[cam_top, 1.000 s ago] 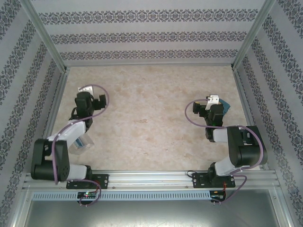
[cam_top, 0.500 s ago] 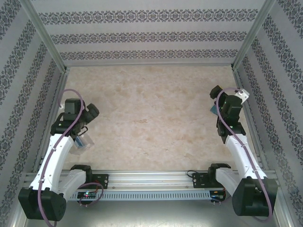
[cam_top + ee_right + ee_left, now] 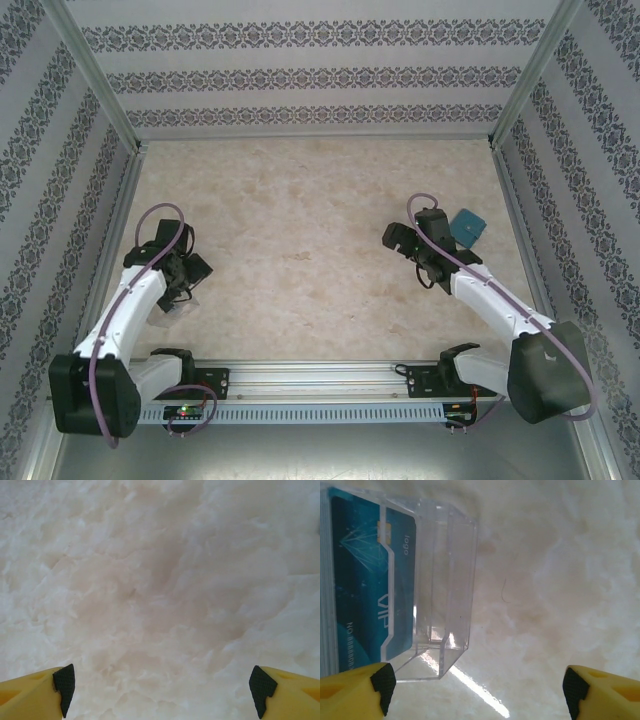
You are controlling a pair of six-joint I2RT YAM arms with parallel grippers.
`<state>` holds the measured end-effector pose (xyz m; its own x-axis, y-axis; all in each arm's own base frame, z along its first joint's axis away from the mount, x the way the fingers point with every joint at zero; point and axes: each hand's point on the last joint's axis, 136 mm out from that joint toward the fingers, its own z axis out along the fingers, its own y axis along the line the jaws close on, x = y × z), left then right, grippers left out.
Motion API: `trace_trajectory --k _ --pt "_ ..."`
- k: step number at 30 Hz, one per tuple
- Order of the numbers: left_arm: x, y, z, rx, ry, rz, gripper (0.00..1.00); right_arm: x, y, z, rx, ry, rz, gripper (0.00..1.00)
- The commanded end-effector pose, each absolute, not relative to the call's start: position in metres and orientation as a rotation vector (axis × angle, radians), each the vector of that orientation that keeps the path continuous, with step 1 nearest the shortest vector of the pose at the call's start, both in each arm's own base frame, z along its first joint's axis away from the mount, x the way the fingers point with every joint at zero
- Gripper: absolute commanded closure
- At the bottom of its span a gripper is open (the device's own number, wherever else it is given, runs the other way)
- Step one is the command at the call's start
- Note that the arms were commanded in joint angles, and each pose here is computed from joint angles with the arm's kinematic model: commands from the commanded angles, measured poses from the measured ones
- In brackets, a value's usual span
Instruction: Put the credit cards into the card holder
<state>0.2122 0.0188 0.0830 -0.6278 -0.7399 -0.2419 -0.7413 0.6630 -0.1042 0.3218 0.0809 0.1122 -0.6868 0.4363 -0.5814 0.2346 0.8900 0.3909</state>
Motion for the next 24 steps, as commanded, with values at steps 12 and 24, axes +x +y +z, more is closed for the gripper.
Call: trace_trajectory --k 12,24 --pt "0.237 0.016 0.059 -1.175 2.633 -0.125 0.27 0.322 0.088 0.139 0.523 2.268 0.449 0.08" --pt "0.236 0.015 0.044 -1.205 2.672 -0.142 0.39 0.308 0.081 0.153 0.552 2.23 0.464 0.07"
